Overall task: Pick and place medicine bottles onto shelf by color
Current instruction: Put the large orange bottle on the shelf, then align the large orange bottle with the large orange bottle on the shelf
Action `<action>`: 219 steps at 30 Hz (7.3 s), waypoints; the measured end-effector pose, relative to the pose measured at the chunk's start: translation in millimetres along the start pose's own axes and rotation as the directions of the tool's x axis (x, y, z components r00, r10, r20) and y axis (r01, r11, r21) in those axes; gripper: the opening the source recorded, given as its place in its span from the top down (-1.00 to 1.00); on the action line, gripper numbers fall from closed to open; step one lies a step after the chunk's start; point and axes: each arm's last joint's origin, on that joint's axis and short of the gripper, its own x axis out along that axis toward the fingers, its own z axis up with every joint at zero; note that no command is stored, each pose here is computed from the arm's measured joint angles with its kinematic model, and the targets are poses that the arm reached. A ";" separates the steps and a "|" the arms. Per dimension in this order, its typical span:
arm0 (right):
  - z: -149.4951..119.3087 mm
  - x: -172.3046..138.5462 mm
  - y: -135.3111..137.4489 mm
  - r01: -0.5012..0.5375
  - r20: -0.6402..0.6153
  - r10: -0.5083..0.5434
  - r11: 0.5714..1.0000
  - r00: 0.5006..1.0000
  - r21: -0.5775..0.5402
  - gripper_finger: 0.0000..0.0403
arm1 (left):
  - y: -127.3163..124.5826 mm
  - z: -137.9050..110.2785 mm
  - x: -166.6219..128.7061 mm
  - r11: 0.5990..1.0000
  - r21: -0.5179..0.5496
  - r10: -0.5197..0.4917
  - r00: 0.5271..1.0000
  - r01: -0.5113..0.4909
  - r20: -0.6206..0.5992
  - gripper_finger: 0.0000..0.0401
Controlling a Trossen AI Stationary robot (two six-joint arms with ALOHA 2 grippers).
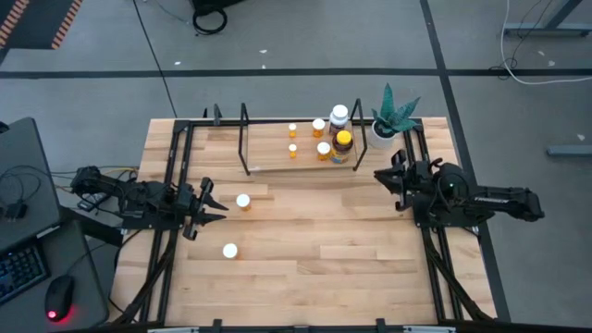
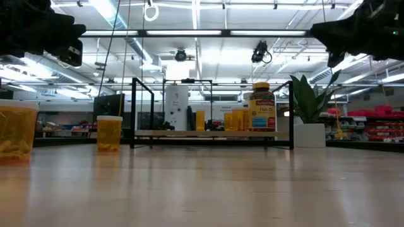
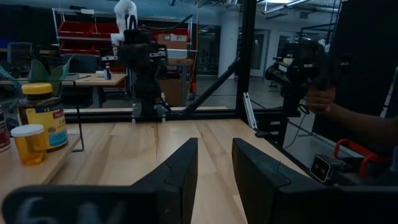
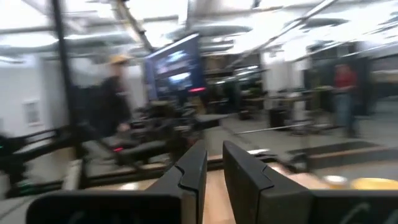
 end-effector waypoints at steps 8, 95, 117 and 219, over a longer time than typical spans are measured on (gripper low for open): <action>0.0 0.1 3.3 -0.039 0.000 0.039 0.999 0.999 0.002 0.72 | 0.0 0.0 0.0 1.000 0.000 0.000 1.000 0.000 0.000 0.46; 0.4 0.1 2.0 0.005 0.008 -0.006 0.997 1.000 0.075 0.72 | 73.1 -19.7 98.9 0.843 -0.076 0.132 0.342 -0.533 -0.930 -0.53; 0.4 0.1 2.1 0.005 0.008 -0.005 0.997 1.000 0.075 0.72 | 75.4 -17.3 113.5 0.887 -0.013 0.121 0.261 -0.461 -0.958 -0.04; 0.6 0.2 2.1 0.005 0.009 -0.005 0.997 1.000 0.075 0.72 | 181.9 183.4 152.7 0.861 0.356 0.501 0.484 -0.363 -0.718 -0.56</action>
